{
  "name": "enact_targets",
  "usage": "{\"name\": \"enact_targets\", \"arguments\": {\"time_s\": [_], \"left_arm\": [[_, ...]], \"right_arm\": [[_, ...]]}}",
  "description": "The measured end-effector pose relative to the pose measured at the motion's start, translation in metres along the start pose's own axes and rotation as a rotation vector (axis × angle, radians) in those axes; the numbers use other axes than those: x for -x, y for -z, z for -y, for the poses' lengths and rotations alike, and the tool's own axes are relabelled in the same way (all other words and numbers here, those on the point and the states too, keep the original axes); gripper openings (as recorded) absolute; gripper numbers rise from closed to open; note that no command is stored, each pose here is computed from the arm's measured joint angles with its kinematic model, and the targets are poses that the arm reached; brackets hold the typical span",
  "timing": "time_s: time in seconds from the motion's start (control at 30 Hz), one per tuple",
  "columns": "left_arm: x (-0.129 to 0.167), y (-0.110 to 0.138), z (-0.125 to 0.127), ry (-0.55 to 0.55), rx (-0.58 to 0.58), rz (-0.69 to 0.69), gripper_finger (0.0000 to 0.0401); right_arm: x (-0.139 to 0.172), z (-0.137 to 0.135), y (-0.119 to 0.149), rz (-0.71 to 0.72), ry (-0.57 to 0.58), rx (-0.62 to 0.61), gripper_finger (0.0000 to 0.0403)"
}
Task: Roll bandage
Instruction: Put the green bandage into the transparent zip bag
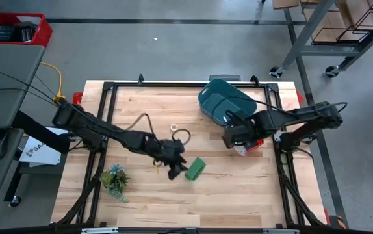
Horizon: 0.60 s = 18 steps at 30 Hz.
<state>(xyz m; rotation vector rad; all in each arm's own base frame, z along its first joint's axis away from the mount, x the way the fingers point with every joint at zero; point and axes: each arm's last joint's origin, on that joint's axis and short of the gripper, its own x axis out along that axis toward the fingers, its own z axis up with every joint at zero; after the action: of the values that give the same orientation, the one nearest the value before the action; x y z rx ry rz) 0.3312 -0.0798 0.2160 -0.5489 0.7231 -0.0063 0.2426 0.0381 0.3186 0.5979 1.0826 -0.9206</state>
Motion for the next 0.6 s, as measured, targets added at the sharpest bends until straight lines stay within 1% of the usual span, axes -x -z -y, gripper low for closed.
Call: {"name": "enact_targets", "arguments": {"time_s": [0.13,0.33,0.4,0.5,0.53,0.6], "left_arm": [[-0.029,0.006,0.002,-0.123,0.097,-0.042,0.0189],[-0.055,-0.004,0.004,-0.307,0.202,-0.043,0.0189],[-0.067,-0.003,0.001,-0.331,0.243,-0.08,0.0189],[-0.08,-0.01,0.009,-0.299,0.279,-0.092,0.0189],[-0.083,-0.012,0.012,-0.309,0.278,-0.101,0.0189],[-0.087,-0.01,0.013,-0.378,0.275,-0.139,0.0189]], "right_arm": [[-0.007,0.013,0.008,0.01,-0.021,0.003,0.0],[-0.009,0.025,0.012,0.039,-0.026,0.091,0.0],[-0.008,0.026,0.012,0.046,-0.028,0.1,0.0],[-0.007,0.027,0.012,0.054,-0.035,0.123,0.0],[-0.007,0.027,0.012,0.055,-0.036,0.128,0.0],[-0.006,0.027,0.012,0.057,-0.04,0.131,0.0]]}}
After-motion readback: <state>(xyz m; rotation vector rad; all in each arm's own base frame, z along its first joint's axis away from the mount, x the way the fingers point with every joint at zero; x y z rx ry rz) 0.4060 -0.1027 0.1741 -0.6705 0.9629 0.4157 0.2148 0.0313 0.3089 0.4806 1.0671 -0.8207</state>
